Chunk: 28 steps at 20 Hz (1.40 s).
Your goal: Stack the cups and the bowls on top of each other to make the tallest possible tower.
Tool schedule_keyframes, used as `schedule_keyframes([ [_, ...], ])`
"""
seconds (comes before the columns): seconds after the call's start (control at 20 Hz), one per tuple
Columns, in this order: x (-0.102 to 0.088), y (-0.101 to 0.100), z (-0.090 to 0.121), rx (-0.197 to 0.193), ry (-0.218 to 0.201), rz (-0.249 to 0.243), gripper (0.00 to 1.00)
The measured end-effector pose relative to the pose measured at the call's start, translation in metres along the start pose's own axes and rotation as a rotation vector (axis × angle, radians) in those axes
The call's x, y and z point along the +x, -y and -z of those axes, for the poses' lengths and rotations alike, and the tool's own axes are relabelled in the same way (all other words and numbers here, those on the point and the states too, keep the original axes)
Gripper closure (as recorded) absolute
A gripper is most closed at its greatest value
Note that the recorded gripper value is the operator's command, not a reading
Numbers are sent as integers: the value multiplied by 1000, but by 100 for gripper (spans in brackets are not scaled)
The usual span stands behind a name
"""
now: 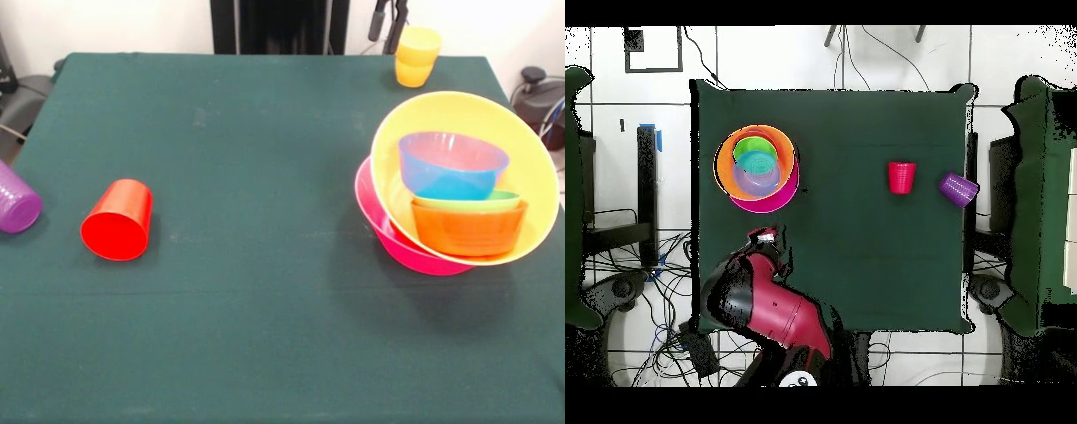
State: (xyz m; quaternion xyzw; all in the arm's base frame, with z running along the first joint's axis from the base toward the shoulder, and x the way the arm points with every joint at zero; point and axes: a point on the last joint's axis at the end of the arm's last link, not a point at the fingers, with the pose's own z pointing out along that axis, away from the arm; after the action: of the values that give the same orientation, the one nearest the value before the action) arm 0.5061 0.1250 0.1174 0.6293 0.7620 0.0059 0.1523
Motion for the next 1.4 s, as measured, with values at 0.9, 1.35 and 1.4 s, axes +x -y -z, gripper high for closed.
schedule_keyframes([
  [0.9,17,19,11,19,-71,-5,0],
  [1.35,49,45,-6,6,-74,39,0],
  [1.4,51,48,-9,7,-73,44,0],
])
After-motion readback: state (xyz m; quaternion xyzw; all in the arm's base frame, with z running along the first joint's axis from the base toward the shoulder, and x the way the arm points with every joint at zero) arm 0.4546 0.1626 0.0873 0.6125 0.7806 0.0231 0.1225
